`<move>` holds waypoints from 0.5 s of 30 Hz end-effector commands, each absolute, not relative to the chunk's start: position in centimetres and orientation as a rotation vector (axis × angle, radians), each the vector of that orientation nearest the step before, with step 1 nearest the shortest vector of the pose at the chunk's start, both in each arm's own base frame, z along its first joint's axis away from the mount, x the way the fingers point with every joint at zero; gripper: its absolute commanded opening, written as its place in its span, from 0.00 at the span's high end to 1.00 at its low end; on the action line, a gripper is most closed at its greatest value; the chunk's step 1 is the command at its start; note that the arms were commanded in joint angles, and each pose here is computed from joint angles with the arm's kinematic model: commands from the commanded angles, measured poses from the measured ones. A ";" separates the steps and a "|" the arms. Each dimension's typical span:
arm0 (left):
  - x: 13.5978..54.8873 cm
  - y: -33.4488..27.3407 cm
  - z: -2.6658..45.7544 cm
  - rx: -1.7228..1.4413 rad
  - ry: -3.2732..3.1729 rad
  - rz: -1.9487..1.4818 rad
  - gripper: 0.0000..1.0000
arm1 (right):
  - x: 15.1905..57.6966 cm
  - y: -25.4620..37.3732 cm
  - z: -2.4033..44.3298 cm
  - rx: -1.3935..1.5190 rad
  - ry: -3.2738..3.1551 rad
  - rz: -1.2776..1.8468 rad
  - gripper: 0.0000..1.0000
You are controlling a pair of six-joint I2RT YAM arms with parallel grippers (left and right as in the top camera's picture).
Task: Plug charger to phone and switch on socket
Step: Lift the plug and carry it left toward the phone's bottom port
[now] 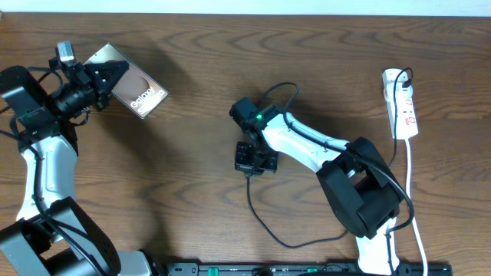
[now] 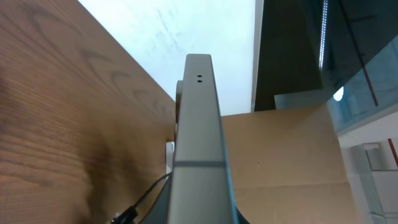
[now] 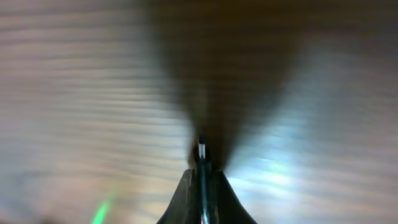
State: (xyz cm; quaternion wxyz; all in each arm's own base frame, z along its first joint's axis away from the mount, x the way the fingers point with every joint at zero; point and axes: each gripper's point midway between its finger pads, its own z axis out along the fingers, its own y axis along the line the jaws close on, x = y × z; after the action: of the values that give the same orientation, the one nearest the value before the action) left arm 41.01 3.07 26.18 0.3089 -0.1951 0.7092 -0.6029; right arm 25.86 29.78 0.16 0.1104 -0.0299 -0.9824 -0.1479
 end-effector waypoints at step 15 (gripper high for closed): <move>39.4 1.8 27.6 -0.277 1.871 -1.632 0.92 | 23.8 39.2 15.3 1.101 -1.934 -2.044 0.99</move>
State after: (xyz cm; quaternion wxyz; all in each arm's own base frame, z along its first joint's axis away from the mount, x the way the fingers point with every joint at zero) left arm 40.65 2.70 26.72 0.3168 -0.1644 0.7103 -0.6067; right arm 25.12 39.25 11.10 0.0746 0.3033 -0.7481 -0.5855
